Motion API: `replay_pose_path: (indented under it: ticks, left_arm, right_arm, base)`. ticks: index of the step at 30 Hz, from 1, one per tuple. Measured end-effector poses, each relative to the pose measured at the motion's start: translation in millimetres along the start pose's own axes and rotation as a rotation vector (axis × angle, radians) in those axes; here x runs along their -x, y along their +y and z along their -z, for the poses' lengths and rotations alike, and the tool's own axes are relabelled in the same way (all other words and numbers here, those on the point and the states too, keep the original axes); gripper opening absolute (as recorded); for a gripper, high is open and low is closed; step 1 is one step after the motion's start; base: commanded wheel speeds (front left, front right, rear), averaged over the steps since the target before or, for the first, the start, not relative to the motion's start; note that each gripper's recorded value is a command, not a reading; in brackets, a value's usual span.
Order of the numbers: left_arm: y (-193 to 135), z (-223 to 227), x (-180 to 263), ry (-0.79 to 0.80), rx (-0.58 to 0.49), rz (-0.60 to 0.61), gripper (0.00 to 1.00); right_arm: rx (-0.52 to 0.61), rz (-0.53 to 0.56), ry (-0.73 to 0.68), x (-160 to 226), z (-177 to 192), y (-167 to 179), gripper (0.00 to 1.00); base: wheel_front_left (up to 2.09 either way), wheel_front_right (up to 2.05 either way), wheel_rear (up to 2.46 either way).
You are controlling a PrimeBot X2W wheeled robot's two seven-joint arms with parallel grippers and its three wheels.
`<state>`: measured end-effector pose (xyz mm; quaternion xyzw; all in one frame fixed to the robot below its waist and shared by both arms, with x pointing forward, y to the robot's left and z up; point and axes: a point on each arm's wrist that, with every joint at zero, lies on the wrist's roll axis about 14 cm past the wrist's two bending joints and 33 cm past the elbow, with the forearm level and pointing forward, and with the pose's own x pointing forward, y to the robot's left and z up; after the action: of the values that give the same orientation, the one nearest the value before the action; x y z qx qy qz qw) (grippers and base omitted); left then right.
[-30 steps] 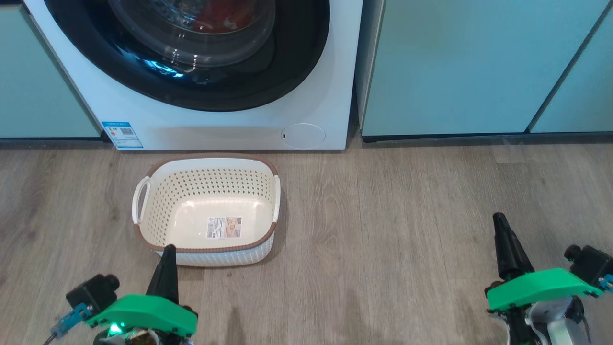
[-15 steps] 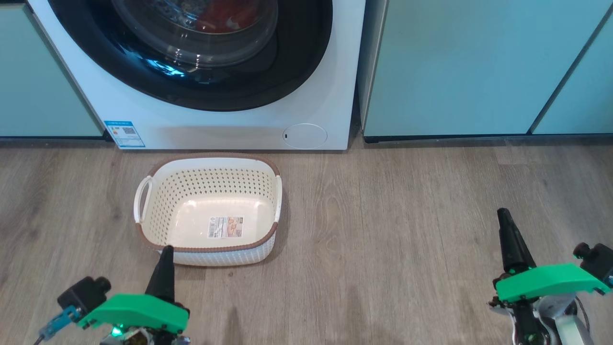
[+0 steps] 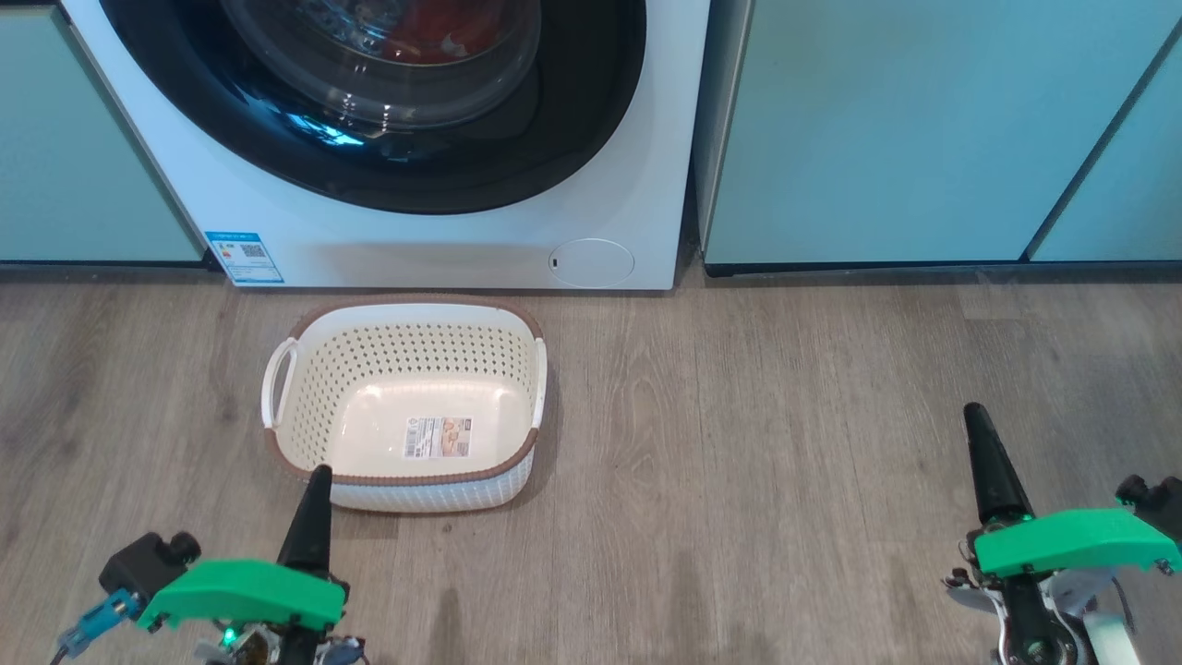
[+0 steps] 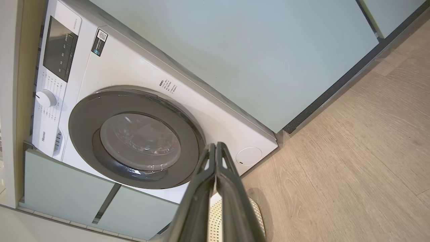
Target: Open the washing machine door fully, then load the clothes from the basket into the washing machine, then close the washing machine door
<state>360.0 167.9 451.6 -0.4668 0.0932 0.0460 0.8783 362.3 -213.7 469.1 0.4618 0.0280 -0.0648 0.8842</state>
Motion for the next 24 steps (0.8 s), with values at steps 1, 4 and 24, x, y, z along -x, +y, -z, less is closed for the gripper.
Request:
replay_pose_path:
  ticks: [1,4,24]
  left_arm:
    - [-0.3,-0.1,-0.1,0.000,0.011,0.003,0.00]
    - [-1.2,-1.7,-1.1,0.000,0.043,0.006,0.00]
    - [-4.7,-10.6,-4.7,0.004,0.264,0.035,0.00]
  right_arm:
    - [-0.011,0.001,0.000,-0.1,0.0,-0.1,0.00]
    - [-0.042,0.002,0.003,-0.4,0.2,-0.2,0.00]
    - [-0.263,0.003,0.027,-2.3,2.1,0.4,0.00]
  base:
    - [0.00,0.00,0.00]
    - [0.00,0.00,0.00]
    - [0.00,0.00,0.00]
